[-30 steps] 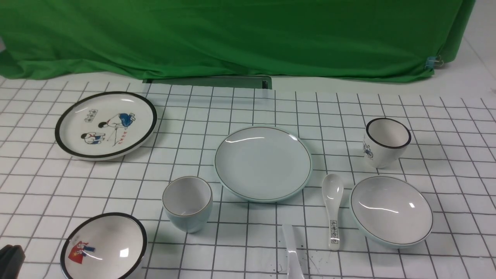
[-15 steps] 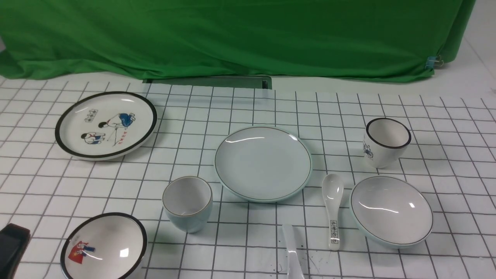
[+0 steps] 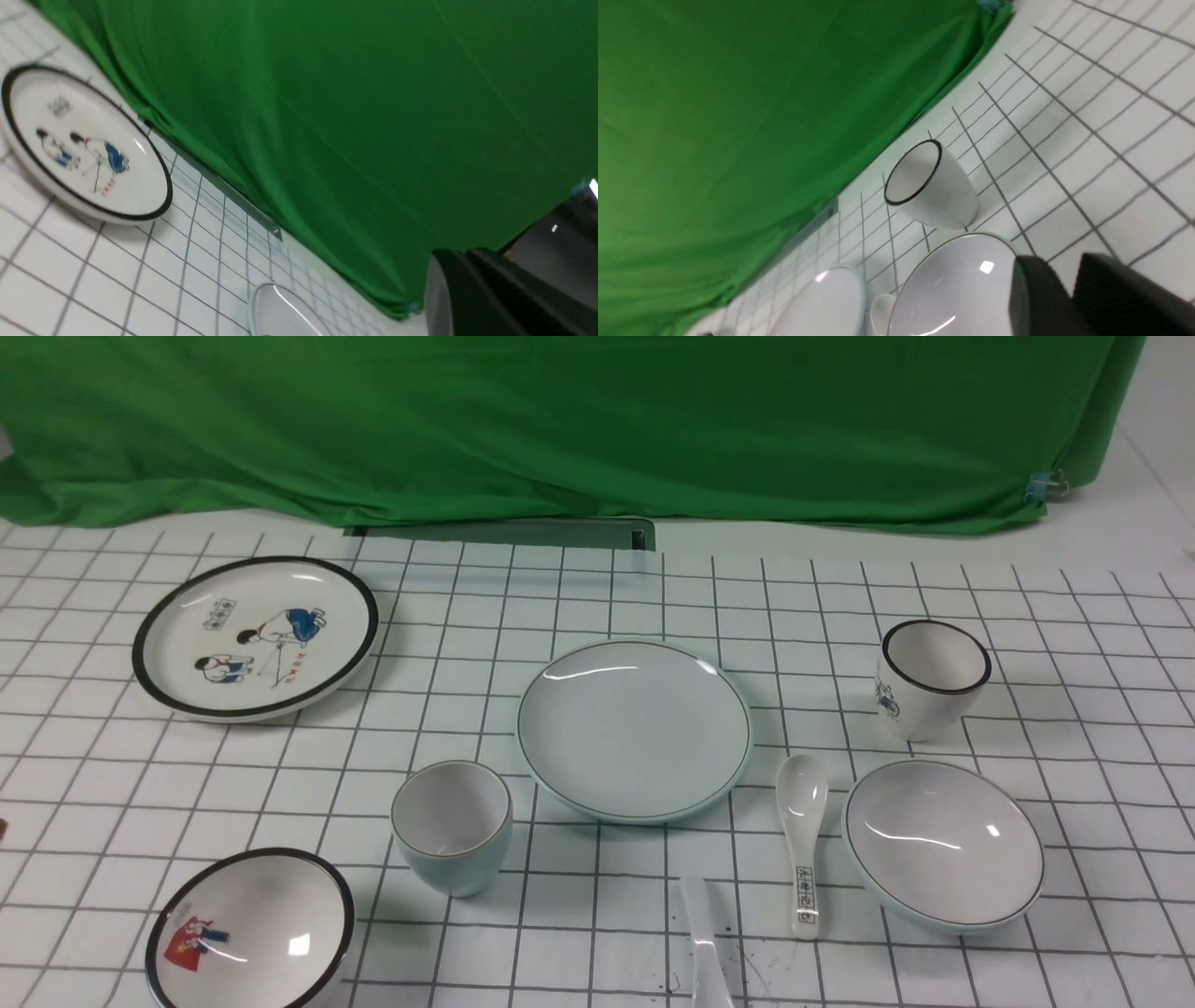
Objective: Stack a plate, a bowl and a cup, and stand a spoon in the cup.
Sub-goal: Use the right arm to grab a blue rice bowl
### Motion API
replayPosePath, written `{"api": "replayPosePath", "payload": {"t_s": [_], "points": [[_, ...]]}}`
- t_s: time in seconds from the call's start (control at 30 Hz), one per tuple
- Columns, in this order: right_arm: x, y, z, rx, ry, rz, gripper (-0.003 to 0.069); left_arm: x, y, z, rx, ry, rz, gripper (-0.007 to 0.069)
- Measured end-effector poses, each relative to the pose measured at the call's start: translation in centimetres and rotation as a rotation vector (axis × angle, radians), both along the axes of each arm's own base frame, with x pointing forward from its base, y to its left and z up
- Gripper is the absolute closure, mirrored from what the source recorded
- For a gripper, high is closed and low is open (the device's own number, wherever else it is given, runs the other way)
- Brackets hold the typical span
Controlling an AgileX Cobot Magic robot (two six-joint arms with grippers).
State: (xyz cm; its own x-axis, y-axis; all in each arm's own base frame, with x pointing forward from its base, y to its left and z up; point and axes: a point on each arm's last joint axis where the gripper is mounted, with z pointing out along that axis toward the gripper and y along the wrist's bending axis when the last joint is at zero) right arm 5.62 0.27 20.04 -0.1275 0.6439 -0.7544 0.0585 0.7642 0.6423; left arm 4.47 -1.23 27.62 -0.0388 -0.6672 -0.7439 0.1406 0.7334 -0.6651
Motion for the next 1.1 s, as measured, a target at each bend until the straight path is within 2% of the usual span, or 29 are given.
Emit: {"api": "replayPosePath", "payload": {"t_s": [0.1,0.17,0.3,0.4,0.47,0.53,0.67,0.83,1.1], "points": [[0.7,0.3,3.1,-0.235,-0.01,0.071,0.0634,2.1,0.0,2.8,0.261,0.207,-0.015,0.0654],[1.1,0.3,4.0,-0.299,-0.004,0.09,0.0645,2.9,0.1,3.4,0.326,0.275,-0.023,0.0654],[4.0,0.9,8.9,-0.588,0.081,0.199,0.0649,7.2,0.5,5.6,0.632,0.502,-0.103,0.0654],[6.1,1.2,11.5,-0.761,0.191,0.297,0.0649,10.0,0.5,6.6,0.744,0.596,-0.166,0.0654],[6.9,1.4,12.3,-0.806,0.263,0.352,0.0649,11.0,0.3,6.6,0.763,0.634,-0.2,0.0654],[8.8,1.7,13.6,-0.849,0.396,0.447,0.0649,12.8,-0.6,6.6,0.821,0.711,-0.303,0.0654],[11.2,2.2,13.6,-0.862,0.545,0.547,0.0649,14.8,-2.9,5.2,0.918,0.781,-0.473,0.0654],[14.3,3.3,11.0,-0.863,0.711,0.675,0.0649,16.2,-5.6,3.4,1.007,0.794,-0.623,0.0654],[19.0,4.4,6.1,-0.834,0.89,0.763,0.0646,18.7,-8.6,3.9,1.049,0.733,-0.702,0.0654]]}}
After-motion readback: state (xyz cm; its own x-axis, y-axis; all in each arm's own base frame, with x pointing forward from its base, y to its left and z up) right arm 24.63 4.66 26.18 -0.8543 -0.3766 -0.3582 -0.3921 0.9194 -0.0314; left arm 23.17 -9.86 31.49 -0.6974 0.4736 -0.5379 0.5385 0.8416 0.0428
